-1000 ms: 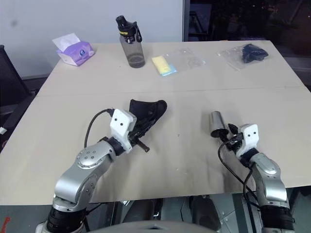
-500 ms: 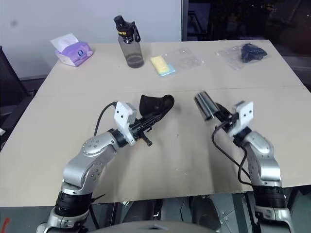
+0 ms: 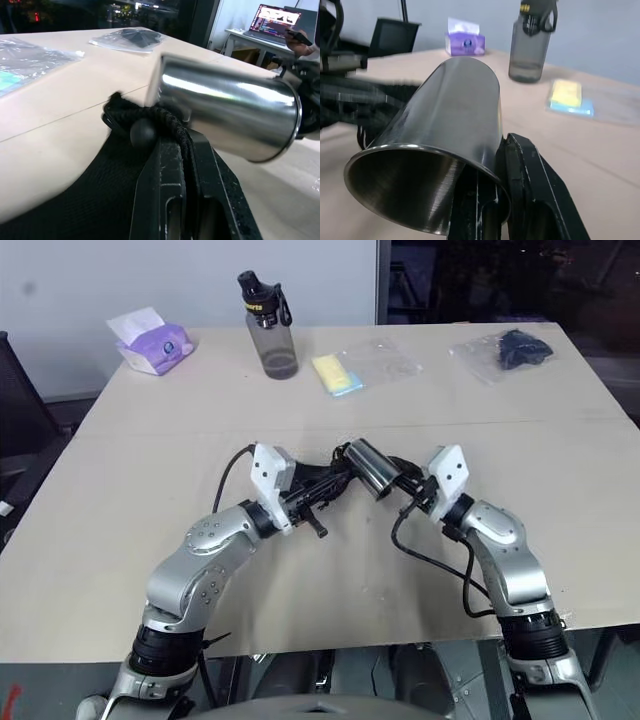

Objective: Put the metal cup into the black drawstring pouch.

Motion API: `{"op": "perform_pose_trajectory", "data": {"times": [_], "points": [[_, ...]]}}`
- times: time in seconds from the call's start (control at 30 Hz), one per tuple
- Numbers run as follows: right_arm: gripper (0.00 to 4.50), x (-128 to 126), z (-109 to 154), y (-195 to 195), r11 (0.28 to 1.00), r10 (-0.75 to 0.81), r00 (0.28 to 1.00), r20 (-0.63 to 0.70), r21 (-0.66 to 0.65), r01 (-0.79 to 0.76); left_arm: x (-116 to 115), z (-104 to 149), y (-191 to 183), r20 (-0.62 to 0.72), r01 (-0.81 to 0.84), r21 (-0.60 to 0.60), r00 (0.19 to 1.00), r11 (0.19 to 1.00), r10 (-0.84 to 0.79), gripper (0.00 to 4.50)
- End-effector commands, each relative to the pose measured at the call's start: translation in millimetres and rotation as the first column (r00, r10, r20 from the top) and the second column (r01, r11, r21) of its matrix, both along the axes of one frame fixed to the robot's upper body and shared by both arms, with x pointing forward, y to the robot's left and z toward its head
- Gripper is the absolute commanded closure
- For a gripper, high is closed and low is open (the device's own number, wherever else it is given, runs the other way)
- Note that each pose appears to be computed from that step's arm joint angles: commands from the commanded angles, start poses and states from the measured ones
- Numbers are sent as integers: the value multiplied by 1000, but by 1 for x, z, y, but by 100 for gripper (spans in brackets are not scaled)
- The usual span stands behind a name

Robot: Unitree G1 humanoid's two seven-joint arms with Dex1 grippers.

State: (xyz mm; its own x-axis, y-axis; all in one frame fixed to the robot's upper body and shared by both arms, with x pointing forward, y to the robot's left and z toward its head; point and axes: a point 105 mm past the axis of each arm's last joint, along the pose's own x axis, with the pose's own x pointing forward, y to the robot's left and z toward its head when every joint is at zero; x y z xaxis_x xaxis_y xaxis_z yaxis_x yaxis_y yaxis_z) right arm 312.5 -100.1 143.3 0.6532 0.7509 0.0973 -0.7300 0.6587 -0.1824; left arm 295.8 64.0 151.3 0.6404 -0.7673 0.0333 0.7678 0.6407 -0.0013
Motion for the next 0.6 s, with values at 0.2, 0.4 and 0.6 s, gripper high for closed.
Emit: {"op": "perform_pose_trajectory", "data": {"times": [0.2, 0.4, 0.6], "points": [[447, -11, -2, -4, 996, 41, 999, 36, -85, -38, -5, 16, -1, 71, 24, -24, 997, 999, -22, 450], [447, -2, 19, -27, 1000, -19, 999, 43, 11, 18, -13, 4, 10, 78, 85, 68, 993, 994, -90, 450], [447, -1, 40, -46, 997, 8, 1000, 16, 71, -9, -16, 0, 26, 101, 138, 66, 984, 988, -144, 450]]}}
